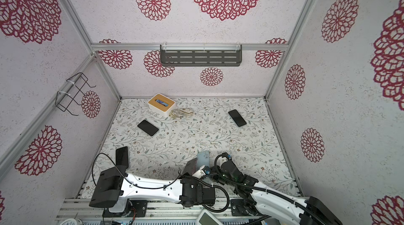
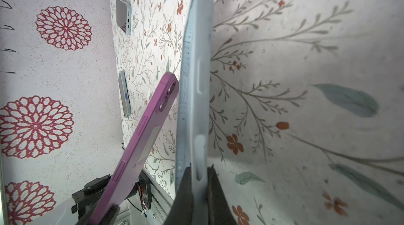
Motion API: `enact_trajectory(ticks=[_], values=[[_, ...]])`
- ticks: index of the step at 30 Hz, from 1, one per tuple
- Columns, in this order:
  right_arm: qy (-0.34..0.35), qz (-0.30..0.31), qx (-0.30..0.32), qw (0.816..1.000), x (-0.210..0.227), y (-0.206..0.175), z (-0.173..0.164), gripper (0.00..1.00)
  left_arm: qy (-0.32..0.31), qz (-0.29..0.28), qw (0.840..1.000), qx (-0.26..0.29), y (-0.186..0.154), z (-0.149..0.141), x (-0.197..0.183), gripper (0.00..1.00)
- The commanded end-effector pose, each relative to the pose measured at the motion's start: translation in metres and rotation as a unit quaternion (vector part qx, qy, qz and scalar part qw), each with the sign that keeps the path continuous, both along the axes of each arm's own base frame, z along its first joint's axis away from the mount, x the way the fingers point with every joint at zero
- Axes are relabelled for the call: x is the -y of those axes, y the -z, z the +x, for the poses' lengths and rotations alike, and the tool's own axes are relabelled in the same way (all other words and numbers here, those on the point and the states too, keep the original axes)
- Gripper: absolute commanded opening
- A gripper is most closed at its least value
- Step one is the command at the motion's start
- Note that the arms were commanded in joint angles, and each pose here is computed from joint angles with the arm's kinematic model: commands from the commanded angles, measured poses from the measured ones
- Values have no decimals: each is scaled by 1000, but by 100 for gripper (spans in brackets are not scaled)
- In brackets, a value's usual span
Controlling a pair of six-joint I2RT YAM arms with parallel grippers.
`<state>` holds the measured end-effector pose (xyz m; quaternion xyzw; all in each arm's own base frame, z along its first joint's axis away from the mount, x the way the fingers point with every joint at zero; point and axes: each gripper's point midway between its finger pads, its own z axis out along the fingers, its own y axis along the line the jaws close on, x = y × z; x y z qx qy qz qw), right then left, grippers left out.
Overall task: Take the phone out of the phone case
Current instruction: Remove the phone case from the phone, then place the phone at the center of the table.
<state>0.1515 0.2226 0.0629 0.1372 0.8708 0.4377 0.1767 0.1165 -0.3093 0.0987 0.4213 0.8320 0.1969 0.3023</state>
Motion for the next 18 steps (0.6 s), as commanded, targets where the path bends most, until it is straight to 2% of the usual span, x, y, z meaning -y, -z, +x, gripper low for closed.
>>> enact_trajectory(ticks=[1, 18], values=[[17, -6, -7, 1000, 4, 2, 1, 0, -7, 15, 999, -29, 13, -17, -1, 0], [8, -13, -33, 999, 6, 14, -9, 0, 2, -19, 995, -95, 42, -43, 26, 1]])
